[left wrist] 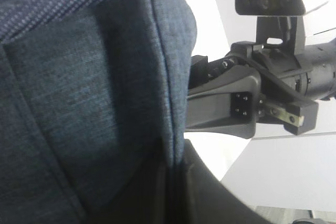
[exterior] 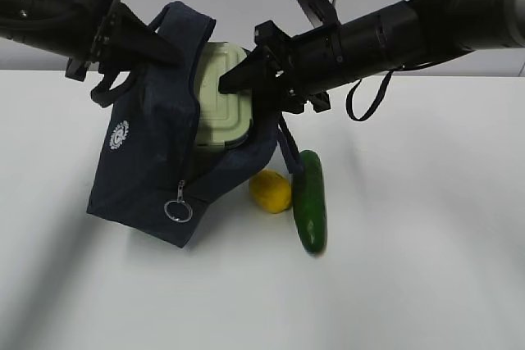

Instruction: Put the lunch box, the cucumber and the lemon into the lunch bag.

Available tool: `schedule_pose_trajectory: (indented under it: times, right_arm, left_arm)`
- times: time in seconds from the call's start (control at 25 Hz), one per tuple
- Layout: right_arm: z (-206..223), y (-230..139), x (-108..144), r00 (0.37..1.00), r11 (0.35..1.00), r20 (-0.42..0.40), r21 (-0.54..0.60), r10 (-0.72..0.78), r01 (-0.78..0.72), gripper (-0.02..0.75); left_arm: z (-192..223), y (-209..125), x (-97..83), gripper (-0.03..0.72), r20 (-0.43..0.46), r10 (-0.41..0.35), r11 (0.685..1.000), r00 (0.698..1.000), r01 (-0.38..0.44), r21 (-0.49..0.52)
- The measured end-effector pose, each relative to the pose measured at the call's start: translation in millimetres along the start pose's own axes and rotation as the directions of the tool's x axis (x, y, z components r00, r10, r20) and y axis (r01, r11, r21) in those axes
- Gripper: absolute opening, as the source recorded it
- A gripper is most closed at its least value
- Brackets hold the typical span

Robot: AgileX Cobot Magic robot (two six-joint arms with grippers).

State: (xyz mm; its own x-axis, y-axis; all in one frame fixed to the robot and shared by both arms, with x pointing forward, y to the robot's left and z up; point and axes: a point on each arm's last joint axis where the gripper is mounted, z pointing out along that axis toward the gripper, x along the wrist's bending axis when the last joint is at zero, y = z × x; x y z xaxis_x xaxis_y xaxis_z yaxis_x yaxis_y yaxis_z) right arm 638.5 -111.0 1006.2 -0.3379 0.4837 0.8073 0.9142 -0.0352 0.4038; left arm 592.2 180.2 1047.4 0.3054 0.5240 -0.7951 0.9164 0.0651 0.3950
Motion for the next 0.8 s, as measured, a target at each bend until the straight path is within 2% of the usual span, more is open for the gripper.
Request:
schedule_pose_trajectory:
  times: [0.32,0.6,0.8]
  right_arm:
    - [7,0,-14,0.999,1.000,0.034,-0.015,0.013,-0.013,0.355]
    - [26,-6,-36,0.994,0.994,0.004,0.002,0.110,-0.110,0.355]
    - [40,-12,-41,0.991,0.990,-0.004,0.016,0.137,-0.137,0.355]
  left_arm:
    - [12,3,13.4,-0.009,0.037,-0.009,1.000,0.999,0.009,-0.010]
    - [27,1,34.0,-0.010,0.045,-0.029,0.999,0.999,0.028,0.016]
    - [32,1,39.8,-0.010,0.055,-0.034,0.999,0.998,0.033,0.016]
